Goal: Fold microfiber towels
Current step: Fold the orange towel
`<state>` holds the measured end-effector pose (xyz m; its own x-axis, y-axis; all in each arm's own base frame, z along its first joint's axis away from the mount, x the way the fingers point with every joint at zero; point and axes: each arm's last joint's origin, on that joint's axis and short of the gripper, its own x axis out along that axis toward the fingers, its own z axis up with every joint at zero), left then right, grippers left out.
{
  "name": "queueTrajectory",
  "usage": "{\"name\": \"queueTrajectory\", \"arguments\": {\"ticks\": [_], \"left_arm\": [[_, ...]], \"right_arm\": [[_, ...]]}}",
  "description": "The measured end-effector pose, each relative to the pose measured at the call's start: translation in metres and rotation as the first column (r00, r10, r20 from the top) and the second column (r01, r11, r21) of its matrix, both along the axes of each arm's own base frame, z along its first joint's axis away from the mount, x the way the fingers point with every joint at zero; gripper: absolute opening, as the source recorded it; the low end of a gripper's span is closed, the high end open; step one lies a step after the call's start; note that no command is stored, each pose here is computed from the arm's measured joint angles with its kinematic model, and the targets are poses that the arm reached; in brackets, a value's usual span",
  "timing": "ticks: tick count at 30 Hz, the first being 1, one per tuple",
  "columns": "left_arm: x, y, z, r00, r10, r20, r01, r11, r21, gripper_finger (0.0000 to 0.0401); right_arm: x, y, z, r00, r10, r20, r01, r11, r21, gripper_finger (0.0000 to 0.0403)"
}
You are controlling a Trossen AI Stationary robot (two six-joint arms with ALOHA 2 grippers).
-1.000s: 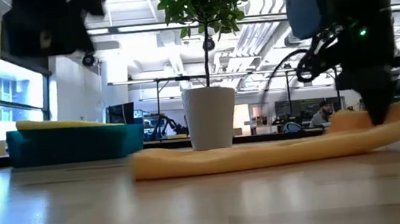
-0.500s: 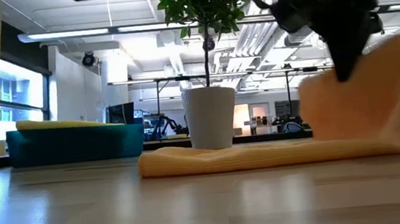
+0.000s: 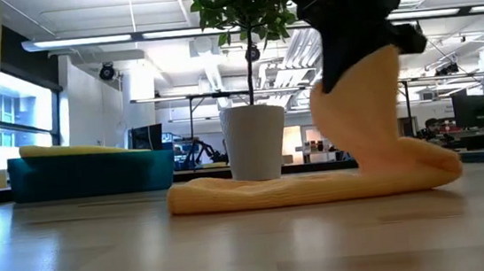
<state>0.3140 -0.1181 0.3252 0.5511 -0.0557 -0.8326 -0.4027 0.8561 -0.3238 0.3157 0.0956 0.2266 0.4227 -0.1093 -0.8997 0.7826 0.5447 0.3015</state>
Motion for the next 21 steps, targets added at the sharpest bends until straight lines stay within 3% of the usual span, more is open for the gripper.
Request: {"name": "queueTrajectory", "arguments": {"ticks": [3, 13, 21], "left_arm": [[-0.013, 0.006, 0.011, 1.0, 0.01, -0.019, -0.01, 1.0, 0.026, 0.0138], [-0.051, 0.023, 0.053, 0.992, 0.063, 0.108, -0.07, 0.996, 0.06, 0.0138], [-0.064, 0.03, 0.057, 0.995, 0.043, 0.093, -0.056, 0.988, 0.143, 0.0138]], "right_arm": [[0.008, 0.002, -0.005, 0.999, -0.004, 0.037, 0.004, 1.0, 0.012, 0.0], [0.025, 0.007, -0.012, 0.988, -0.034, 0.149, 0.026, 0.998, 0.052, 0.0], [0.042, 0.011, -0.028, 0.978, -0.045, 0.205, 0.031, 0.997, 0.072, 0.0]]}}
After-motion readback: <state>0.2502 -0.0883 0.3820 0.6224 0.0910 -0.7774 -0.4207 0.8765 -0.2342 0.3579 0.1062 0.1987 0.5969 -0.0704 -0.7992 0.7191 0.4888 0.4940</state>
